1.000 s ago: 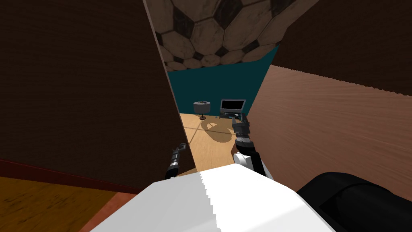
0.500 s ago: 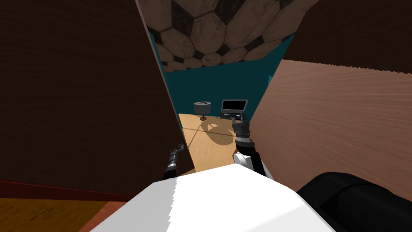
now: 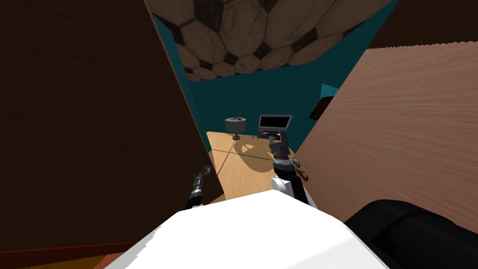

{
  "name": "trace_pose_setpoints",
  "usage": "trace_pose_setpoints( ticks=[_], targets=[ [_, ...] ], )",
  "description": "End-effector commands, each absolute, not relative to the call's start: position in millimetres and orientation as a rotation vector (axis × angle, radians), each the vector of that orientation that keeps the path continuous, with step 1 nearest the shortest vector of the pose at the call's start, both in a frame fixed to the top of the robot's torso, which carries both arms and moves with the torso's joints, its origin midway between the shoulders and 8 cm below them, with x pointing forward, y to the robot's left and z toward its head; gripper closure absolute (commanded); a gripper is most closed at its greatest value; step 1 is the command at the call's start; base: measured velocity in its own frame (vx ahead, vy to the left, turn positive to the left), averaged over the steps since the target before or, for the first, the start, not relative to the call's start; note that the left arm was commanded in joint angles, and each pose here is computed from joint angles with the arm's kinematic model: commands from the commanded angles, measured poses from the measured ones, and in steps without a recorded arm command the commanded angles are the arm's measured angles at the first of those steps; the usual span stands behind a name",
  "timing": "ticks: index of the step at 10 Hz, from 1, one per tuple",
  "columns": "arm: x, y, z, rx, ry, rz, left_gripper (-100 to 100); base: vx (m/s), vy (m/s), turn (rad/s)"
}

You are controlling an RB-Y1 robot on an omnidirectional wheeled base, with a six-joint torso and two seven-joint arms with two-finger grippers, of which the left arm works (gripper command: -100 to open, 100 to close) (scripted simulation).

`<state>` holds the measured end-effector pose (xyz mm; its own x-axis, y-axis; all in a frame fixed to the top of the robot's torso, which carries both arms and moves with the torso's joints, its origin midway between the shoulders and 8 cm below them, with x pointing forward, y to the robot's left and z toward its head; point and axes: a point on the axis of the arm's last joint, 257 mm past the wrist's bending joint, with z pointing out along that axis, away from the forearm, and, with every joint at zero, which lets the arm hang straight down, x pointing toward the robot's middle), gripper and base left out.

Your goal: Push the door open

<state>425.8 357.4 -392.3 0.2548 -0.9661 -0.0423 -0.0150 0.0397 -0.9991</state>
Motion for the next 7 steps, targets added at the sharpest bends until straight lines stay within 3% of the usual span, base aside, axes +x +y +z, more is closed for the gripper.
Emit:
trace_pose_setpoints(
  ticks=[1, 7],
  targets=[
    [420, 378, -385, -1.290, 1.013, -0.952, 100, 0.218, -0.034, 0.052],
    [409, 415, -382, -1.322, 0.941, -0.884, 100, 0.208, -0.038, 0.065]
  ],
)
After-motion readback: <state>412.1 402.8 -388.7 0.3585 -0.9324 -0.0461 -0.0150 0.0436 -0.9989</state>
